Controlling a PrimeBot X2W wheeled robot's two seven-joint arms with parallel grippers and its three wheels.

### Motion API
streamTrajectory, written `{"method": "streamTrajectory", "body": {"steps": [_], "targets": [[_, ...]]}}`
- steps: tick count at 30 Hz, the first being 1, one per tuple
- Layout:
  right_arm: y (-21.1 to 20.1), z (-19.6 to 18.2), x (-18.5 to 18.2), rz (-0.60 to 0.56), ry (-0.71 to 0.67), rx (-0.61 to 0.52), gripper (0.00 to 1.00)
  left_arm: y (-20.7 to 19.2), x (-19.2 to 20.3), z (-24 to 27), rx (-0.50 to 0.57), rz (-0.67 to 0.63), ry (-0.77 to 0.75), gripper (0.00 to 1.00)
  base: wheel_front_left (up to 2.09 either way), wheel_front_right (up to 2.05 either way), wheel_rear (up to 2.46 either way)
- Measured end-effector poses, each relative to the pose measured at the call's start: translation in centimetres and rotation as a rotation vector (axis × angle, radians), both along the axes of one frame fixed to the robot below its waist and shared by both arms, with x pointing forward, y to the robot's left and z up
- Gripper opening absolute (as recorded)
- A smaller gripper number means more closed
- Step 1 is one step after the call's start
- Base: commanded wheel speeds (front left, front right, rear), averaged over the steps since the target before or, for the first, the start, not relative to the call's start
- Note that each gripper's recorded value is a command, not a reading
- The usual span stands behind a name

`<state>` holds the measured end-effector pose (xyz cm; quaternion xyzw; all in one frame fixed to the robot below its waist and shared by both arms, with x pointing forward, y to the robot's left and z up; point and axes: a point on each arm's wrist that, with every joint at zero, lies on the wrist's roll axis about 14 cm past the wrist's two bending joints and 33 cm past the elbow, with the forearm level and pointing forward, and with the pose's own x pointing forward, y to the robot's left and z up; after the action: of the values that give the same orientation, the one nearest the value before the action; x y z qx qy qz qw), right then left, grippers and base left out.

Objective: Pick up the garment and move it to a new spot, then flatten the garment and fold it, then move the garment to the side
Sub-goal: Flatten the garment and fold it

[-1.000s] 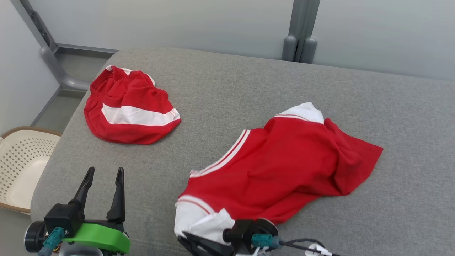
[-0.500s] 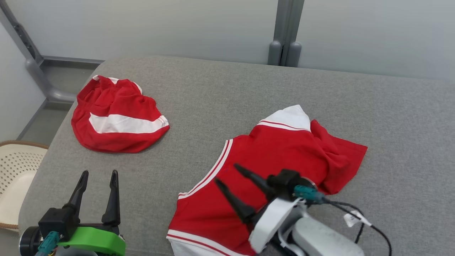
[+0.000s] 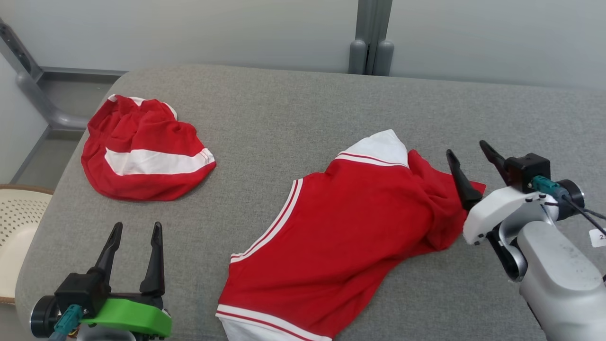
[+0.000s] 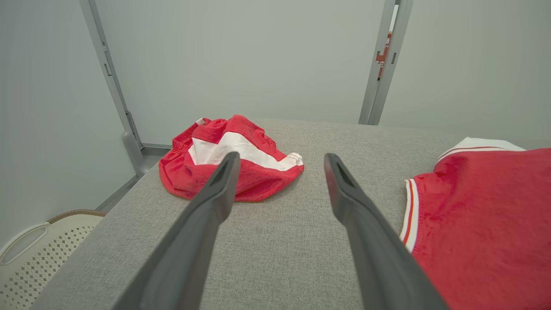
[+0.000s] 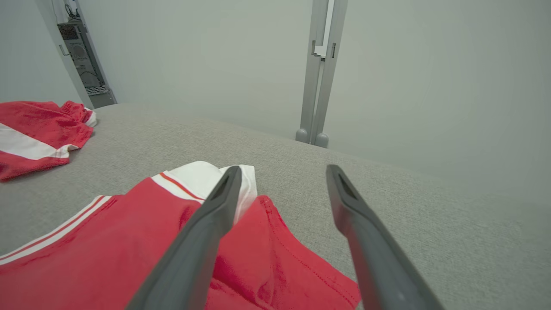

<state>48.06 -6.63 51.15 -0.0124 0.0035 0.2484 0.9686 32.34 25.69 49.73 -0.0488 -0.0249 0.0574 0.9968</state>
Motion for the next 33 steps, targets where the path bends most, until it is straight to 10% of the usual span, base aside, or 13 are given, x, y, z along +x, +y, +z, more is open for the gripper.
{"method": "streamTrajectory", "body": {"steps": [19,20,21,33], "targets": [[-4.6,-13.4,1.3,-0.181,0.421,-0.135,1.00,0.9,1.5,-1.3,-0.007,0.025,0.054,1.00,0.00,0.00,0.00],[-4.2,-13.6,1.2,-0.179,0.429,-0.126,0.34,1.0,1.5,-1.4,-0.006,0.027,0.056,1.00,0.00,0.00,0.00],[-3.9,-13.6,1.3,-0.178,0.433,-0.117,0.00,1.0,1.5,-1.5,-0.006,0.029,0.058,1.00,0.00,0.00,0.00],[-8.9,-7.6,2.1,-0.305,0.261,0.045,0.00,-0.3,1.6,-1.5,-0.016,-0.010,0.050,1.00,0.00,0.00,0.00]]}}
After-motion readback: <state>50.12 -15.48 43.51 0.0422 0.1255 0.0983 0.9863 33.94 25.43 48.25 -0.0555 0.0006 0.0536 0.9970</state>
